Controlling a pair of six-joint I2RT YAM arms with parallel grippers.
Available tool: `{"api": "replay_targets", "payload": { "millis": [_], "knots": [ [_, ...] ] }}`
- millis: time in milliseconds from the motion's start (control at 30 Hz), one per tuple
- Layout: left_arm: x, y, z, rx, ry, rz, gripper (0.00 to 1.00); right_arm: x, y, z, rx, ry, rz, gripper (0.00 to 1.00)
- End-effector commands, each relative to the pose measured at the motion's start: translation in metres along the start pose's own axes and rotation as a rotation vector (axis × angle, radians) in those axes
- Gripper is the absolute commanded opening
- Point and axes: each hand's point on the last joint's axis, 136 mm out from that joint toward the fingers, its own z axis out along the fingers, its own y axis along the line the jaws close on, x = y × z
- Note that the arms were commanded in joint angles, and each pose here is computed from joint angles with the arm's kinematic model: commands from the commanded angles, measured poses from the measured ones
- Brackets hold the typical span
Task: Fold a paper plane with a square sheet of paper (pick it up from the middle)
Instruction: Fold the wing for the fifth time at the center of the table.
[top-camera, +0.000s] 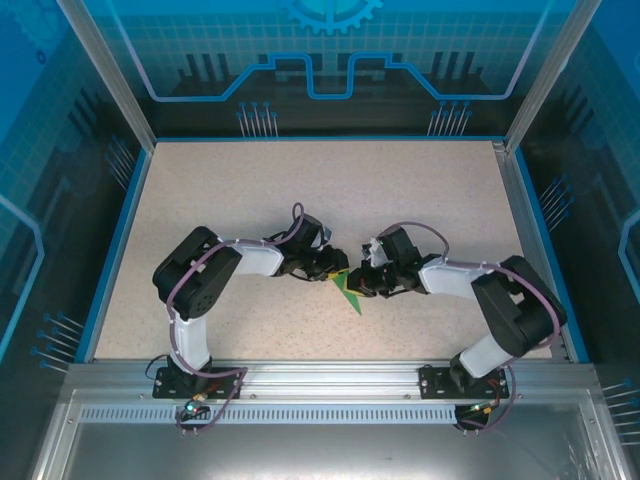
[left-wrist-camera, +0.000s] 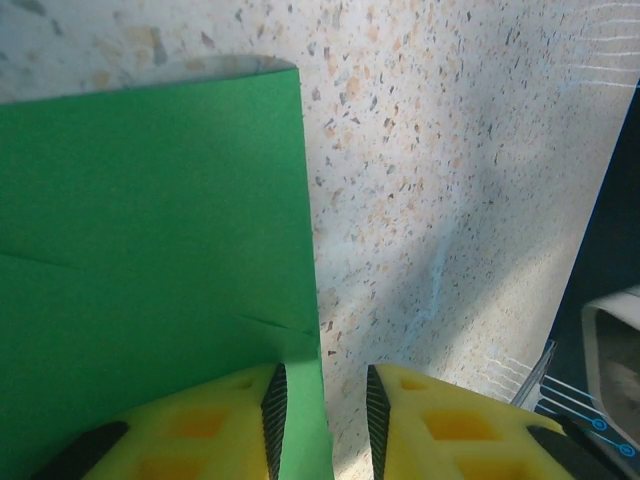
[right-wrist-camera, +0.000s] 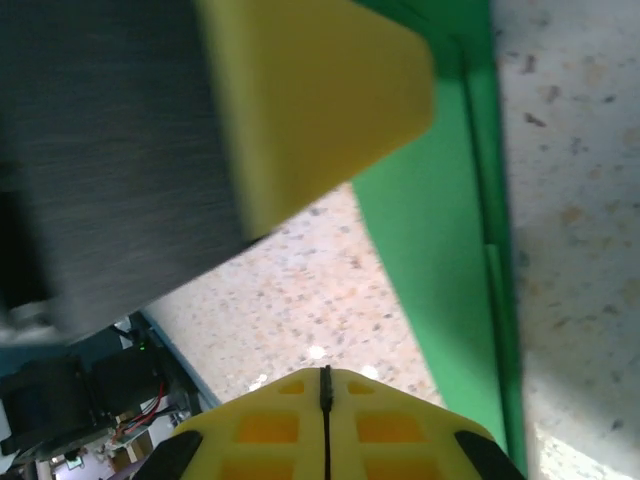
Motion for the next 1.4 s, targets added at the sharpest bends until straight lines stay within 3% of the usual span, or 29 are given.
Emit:
{"api": "replay_targets", "payload": {
  "millis": [0,233,533,833,933,1200,1367],
  "knots": [
    [0.012,0.063,0.013,-0.178,0.034,-0.089,0.31,0.002,-0.008,0.011,0.022,0.032,0.027,0.05],
    [0.010,0.064,0.013,-0.185,0.022,-0.103,0.31,0.055,-0.065,0.013,0.124,0.150,0.098,0.04],
    [0.012,0.067,0.012,-0.203,0.028,-0.104,0.31,0.094,-0.077,-0.017,0.176,0.198,0.048,0.05],
    [0.012,0.063,0.012,-0.189,0.033,-0.102,0.31,0.044,0.003,-0.027,0.013,0.064,-0.053,0.08],
    [0.011,0.062,0.012,-0.185,0.035,-0.102,0.31,0.028,0.010,-0.022,0.020,0.034,-0.042,0.07],
    [0.011,0.058,0.011,-0.178,0.038,-0.093,0.32,-0.003,0.001,0.012,0.014,0.013,0.021,0.04],
    [0.009,0.055,0.012,-0.181,0.036,-0.090,0.32,0.005,-0.043,0.018,0.180,0.039,0.054,0.02]
  ]
}}
